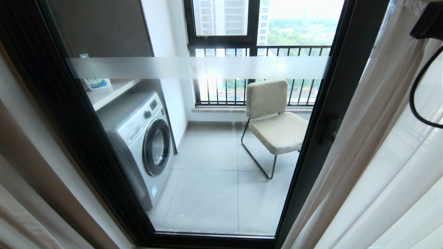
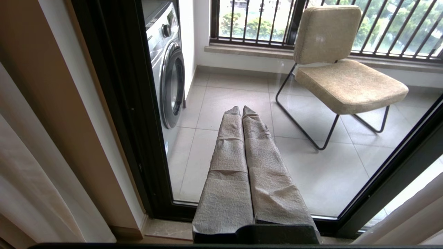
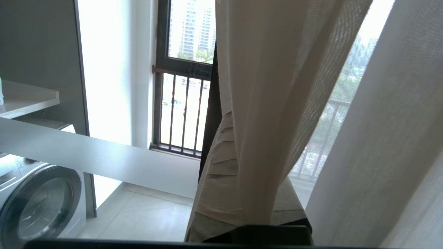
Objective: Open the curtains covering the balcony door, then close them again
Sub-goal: Pull the inner curtains open on both sides
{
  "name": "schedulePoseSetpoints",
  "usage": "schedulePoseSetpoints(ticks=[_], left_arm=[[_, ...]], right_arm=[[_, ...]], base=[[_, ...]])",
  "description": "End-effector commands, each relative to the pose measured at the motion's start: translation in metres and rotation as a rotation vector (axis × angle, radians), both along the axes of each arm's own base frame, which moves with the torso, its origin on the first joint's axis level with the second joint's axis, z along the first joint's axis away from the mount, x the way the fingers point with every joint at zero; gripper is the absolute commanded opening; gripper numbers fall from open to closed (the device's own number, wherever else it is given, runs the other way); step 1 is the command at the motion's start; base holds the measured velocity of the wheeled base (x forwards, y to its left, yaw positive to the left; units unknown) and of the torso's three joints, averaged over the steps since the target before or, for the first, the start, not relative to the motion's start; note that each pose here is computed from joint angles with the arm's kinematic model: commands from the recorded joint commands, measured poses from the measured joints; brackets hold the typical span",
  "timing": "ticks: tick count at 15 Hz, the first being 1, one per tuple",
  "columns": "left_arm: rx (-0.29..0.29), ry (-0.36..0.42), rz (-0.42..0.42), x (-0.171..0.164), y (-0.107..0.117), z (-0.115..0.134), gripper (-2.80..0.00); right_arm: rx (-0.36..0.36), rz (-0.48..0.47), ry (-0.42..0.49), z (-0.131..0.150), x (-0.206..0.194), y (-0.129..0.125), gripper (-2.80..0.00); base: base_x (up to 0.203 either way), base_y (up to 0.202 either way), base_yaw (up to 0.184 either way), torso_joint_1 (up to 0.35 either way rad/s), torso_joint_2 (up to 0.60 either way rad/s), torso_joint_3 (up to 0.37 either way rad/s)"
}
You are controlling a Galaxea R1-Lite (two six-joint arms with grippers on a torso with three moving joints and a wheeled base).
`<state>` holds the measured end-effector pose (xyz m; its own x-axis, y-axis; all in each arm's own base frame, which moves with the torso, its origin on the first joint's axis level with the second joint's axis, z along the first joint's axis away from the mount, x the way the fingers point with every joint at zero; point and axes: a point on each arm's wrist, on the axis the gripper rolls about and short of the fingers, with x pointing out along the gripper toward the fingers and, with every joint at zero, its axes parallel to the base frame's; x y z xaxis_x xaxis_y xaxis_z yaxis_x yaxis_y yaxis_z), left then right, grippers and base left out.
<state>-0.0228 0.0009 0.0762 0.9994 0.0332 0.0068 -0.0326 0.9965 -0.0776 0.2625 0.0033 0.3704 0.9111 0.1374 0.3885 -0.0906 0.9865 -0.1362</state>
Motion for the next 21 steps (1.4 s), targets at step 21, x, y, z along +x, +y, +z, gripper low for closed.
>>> schedulePoseSetpoints(ticks=[21], left_arm=[[-0.001,-0.001,0.001,0.0000,0.0000,0.0000,-2.80]], right_arm=[[0.001,0.002,-0.011,0.0017,-0.0084,0.0002,-2.80]], base=[[0.000,0.000,0.000,0.000,0.00,0.000]])
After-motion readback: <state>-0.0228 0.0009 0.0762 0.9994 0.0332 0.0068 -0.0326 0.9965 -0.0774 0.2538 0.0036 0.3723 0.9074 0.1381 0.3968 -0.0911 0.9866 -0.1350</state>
